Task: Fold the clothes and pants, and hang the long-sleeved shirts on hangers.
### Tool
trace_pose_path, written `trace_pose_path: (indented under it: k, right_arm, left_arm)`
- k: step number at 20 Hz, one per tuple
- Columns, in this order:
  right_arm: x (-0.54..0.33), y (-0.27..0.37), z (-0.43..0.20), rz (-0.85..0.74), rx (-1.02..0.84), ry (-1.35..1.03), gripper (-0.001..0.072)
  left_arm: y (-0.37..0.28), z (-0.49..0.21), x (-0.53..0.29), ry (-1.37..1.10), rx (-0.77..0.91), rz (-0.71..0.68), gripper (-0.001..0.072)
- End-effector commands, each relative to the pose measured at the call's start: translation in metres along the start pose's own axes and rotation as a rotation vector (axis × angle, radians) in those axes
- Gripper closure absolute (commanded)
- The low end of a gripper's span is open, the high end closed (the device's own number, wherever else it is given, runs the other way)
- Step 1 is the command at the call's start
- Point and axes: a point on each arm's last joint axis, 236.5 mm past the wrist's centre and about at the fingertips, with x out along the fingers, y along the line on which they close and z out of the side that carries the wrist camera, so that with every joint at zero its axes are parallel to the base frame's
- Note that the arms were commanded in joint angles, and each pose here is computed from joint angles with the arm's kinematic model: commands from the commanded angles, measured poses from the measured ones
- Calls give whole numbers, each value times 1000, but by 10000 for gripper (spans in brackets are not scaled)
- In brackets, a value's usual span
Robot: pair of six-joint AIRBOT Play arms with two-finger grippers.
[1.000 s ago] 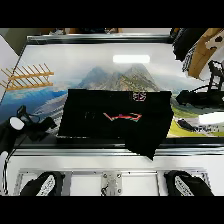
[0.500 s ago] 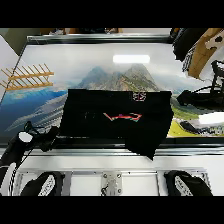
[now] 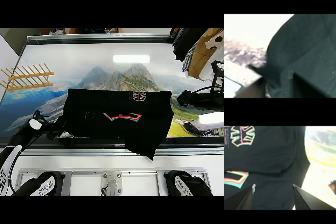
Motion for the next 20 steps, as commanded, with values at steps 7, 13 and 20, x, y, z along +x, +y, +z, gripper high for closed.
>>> trace_pose_path:
  k: [7, 13, 20]
  right_arm:
    - [35, -66, -142, -77, 262, 379, 198]
    - [79, -31, -244, 95, 523, 551, 198]
    - [101, 2, -261, 118, 431, 550, 200]
  left_arm:
    - [-6, -21, -32, -58, 131, -70, 701]
    - [0, -39, -49, -84, 165, -110, 702]
    - [-1, -41, -56, -114, 176, -136, 702]
